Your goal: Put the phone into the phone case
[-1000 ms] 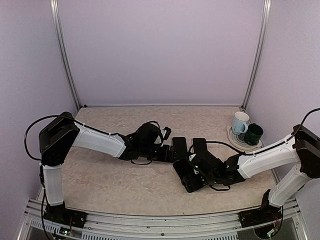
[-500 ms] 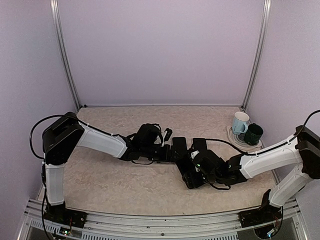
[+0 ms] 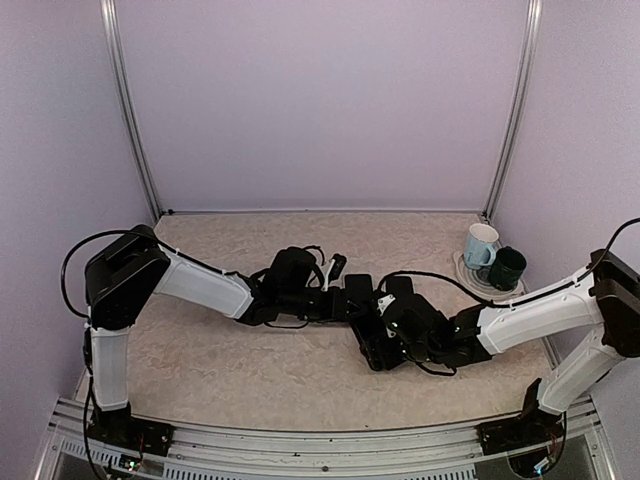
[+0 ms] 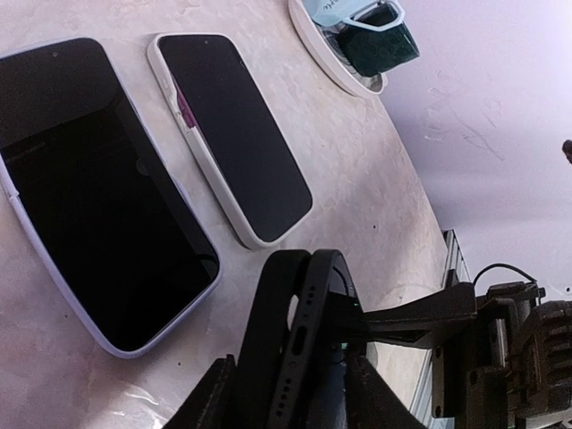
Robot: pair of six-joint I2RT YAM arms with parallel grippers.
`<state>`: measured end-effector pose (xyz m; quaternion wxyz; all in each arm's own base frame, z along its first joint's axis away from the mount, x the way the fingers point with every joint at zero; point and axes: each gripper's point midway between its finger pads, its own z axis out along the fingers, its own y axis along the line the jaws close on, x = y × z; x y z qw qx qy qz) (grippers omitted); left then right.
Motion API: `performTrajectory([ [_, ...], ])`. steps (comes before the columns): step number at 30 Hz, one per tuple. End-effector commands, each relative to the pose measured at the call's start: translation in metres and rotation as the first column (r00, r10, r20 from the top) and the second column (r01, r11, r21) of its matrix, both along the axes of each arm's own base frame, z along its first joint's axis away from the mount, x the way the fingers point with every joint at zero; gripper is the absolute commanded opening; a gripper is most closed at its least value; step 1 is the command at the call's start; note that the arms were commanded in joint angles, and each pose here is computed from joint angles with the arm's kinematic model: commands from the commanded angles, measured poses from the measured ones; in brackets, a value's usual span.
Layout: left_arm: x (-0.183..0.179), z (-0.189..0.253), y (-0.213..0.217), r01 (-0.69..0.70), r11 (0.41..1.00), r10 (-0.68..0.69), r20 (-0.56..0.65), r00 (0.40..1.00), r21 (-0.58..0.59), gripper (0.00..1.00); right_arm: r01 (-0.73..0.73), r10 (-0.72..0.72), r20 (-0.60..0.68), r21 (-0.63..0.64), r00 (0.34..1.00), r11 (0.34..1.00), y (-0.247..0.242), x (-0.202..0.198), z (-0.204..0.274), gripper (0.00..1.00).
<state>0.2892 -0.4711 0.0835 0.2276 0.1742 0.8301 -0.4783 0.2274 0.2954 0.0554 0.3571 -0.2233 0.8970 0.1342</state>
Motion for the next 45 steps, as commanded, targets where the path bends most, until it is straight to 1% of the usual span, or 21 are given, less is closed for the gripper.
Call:
performTrajectory([
  [1, -0.004, 0.001, -0.004, 0.028, 0.999, -0.028, 0.006, 1.000, -0.043, 0.38, -0.001, -0.003, 0.051, 0.070, 0.999, 0.998, 0.015, 0.012, 0.019, 0.34],
  [4, -0.006, 0.002, -0.006, 0.044, 0.998, -0.043, 0.010, 0.999, -0.051, 0.38, -0.007, 0.004, 0.046, 0.072, 0.999, 0.997, 0.016, 0.011, 0.018, 0.34],
  [7, -0.006, 0.001, -0.006, 0.047, 0.998, -0.047, 0.010, 0.999, -0.046, 0.32, -0.009, 0.007, 0.039, 0.066, 0.999, 0.998, 0.016, 0.010, 0.015, 0.34],
  [11, -0.006, -0.004, -0.006, 0.048, 0.998, -0.047, 0.004, 0.999, -0.036, 0.19, -0.007, 0.005, 0.039, 0.059, 0.999, 0.998, 0.015, 0.011, 0.014, 0.34],
  [14, -0.006, -0.005, -0.006, 0.046, 0.998, -0.045, 0.005, 0.999, -0.031, 0.12, -0.007, 0.005, 0.041, 0.059, 0.999, 0.998, 0.014, 0.010, 0.015, 0.34],
  [17, -0.005, -0.006, -0.004, 0.040, 0.999, -0.040, 0.008, 0.999, -0.021, 0.00, -0.008, 0.006, 0.038, 0.053, 0.999, 0.999, 0.014, 0.010, 0.012, 0.34],
  [26, -0.001, -0.014, 0.002, 0.023, 0.999, -0.024, 0.022, 0.999, 0.030, 0.00, -0.002, 0.000, 0.042, 0.040, 0.999, 0.999, 0.010, 0.011, 0.007, 0.36],
  [31, -0.001, -0.015, 0.002, 0.022, 0.999, -0.023, 0.020, 1.000, 0.031, 0.00, 0.000, -0.002, 0.035, 0.047, 0.999, 0.999, 0.010, 0.010, 0.005, 0.36],
  [33, -0.002, -0.014, 0.002, 0.026, 0.999, -0.026, 0.021, 0.999, 0.025, 0.00, -0.003, 0.001, 0.037, 0.050, 0.999, 0.999, 0.011, 0.010, 0.007, 0.38],
  [35, -0.003, -0.012, 0.001, 0.030, 0.999, -0.031, 0.029, 0.999, 0.019, 0.00, -0.012, 0.010, 0.036, 0.052, 0.999, 0.999, 0.012, 0.009, 0.008, 0.42],
  [36, -0.002, -0.010, 0.001, 0.029, 0.999, -0.030, 0.040, 0.999, 0.019, 0.00, -0.020, 0.018, 0.039, 0.055, 0.999, 0.998, 0.013, 0.009, 0.009, 0.48],
  [37, -0.001, -0.010, 0.001, 0.026, 0.999, -0.027, 0.051, 0.998, 0.030, 0.00, -0.025, 0.023, 0.040, 0.055, 0.999, 0.998, 0.013, 0.008, 0.010, 0.57],
  [38, 0.001, -0.011, 0.002, 0.019, 0.999, -0.022, 0.066, 0.998, 0.045, 0.00, -0.028, 0.026, 0.040, 0.048, 0.999, 0.998, 0.012, 0.008, 0.010, 0.68],
  [40, 0.004, -0.013, 0.006, 0.012, 0.997, -0.018, 0.094, 0.995, 0.073, 0.00, -0.029, 0.028, 0.038, 0.035, 0.999, 0.999, 0.010, 0.007, 0.009, 0.84],
  [41, 0.005, -0.014, 0.007, 0.010, 0.996, -0.019, 0.108, 0.994, 0.084, 0.00, -0.032, 0.031, 0.034, 0.029, 0.999, 0.999, 0.009, 0.007, 0.007, 0.89],
  [42, 0.006, -0.015, 0.009, 0.008, 0.996, -0.019, 0.113, 0.993, 0.093, 0.00, -0.037, 0.037, 0.028, 0.026, 0.999, 0.999, 0.008, 0.005, 0.005, 0.91],
  [45, 0.007, -0.020, 0.013, 0.010, 0.994, -0.022, 0.113, 0.993, 0.112, 0.00, -0.046, 0.046, 0.015, 0.021, 0.999, 0.999, 0.007, 0.002, 0.001, 0.94],
])
